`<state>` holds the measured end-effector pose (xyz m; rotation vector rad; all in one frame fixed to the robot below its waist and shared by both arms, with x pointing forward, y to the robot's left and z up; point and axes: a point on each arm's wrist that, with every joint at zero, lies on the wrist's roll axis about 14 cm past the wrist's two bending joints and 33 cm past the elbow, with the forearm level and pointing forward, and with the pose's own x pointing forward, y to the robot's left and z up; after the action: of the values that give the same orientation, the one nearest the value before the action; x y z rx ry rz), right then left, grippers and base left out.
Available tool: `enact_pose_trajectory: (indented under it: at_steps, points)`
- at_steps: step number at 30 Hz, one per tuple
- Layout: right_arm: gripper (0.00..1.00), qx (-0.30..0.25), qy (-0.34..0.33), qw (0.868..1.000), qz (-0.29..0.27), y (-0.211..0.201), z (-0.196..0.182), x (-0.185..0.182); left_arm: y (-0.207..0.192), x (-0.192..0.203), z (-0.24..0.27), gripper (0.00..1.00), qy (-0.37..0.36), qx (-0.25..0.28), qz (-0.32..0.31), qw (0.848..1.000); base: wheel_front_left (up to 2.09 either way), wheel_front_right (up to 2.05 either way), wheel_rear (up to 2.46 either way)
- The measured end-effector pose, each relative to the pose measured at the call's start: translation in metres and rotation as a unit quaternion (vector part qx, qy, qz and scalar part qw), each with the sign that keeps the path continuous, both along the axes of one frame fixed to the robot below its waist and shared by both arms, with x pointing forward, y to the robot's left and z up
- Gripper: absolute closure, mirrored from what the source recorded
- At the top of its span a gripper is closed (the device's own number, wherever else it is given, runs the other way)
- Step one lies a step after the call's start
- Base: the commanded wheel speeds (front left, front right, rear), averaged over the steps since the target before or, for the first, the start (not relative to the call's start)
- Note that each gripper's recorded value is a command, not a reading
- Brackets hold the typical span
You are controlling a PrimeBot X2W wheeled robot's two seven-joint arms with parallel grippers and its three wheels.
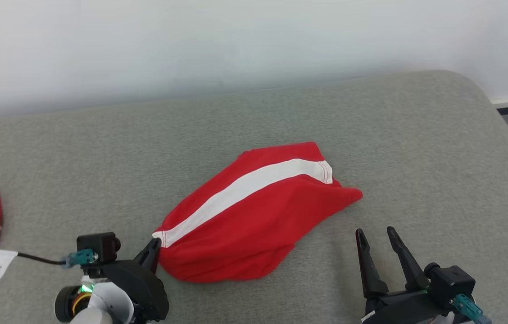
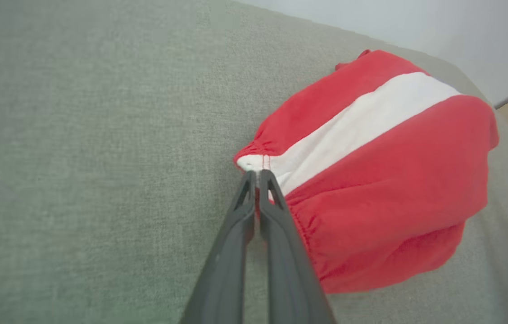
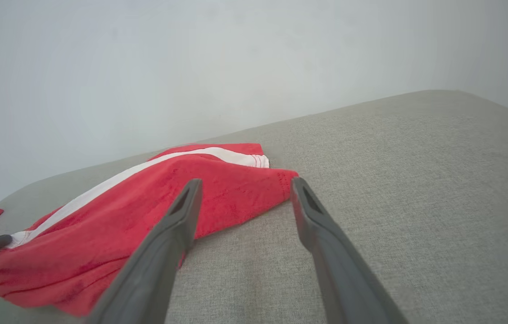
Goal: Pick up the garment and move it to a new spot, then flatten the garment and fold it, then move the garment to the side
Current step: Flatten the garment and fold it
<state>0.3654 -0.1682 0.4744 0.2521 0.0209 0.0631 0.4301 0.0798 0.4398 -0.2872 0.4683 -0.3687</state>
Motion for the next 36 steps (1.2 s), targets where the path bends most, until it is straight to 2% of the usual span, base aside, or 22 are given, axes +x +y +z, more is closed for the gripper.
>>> enact_pose_trajectory:
  at_steps: [6,10,15,21,24,27,31,35,36]
  points:
    - [0.0,-0.002,-0.008,1.0,0.021,0.012,0.007,0.009,0.017,-0.013,-0.014,0.0,0.033,-0.043,0.058,0.997,0.0,0.0,0.0]
    - [0.0,-0.011,-0.011,1.0,0.018,0.008,0.012,0.011,0.025,-0.016,-0.014,0.0,0.047,-0.058,0.07,0.995,0.0,0.0,0.0]
    - [0.0,-0.03,0.008,0.999,0.03,0.01,0.018,0.019,0.025,-0.01,-0.003,0.0,0.072,-0.104,0.069,0.99,0.0,0.0,0.0]
    - [0.0,-0.077,0.02,0.995,0.06,0.011,0.039,0.043,0.012,0.007,-0.003,0.0,0.136,-0.112,0.045,0.983,0.0,0.0,0.0]
    - [0.0,-0.093,0.013,0.993,0.069,0.011,0.05,0.05,0.006,0.009,-0.014,0.0,0.176,-0.091,0.037,0.979,0.0,0.0,0.0]
    - [0.0,-0.097,0.011,0.993,0.073,0.012,0.053,0.053,0.012,0.018,-0.017,0.0,0.18,-0.066,0.048,0.98,0.0,0.0,0.0]
    - [0.0,-0.1,0.019,0.992,0.072,0.007,0.047,0.052,0.0,0.019,-0.02,0.0,0.194,-0.078,0.032,0.977,0.0,0.0,0.0]
    - [0.0,-0.104,0.021,0.992,0.069,0.004,0.047,0.054,-0.007,0.016,-0.022,0.13,0.212,-0.089,0.02,0.973,0.0,0.0,0.0]
    - [0.0,-0.108,0.02,0.992,0.068,0.001,0.048,0.055,-0.008,0.015,-0.023,0.33,0.213,-0.089,0.019,0.973,0.0,0.0,0.0]
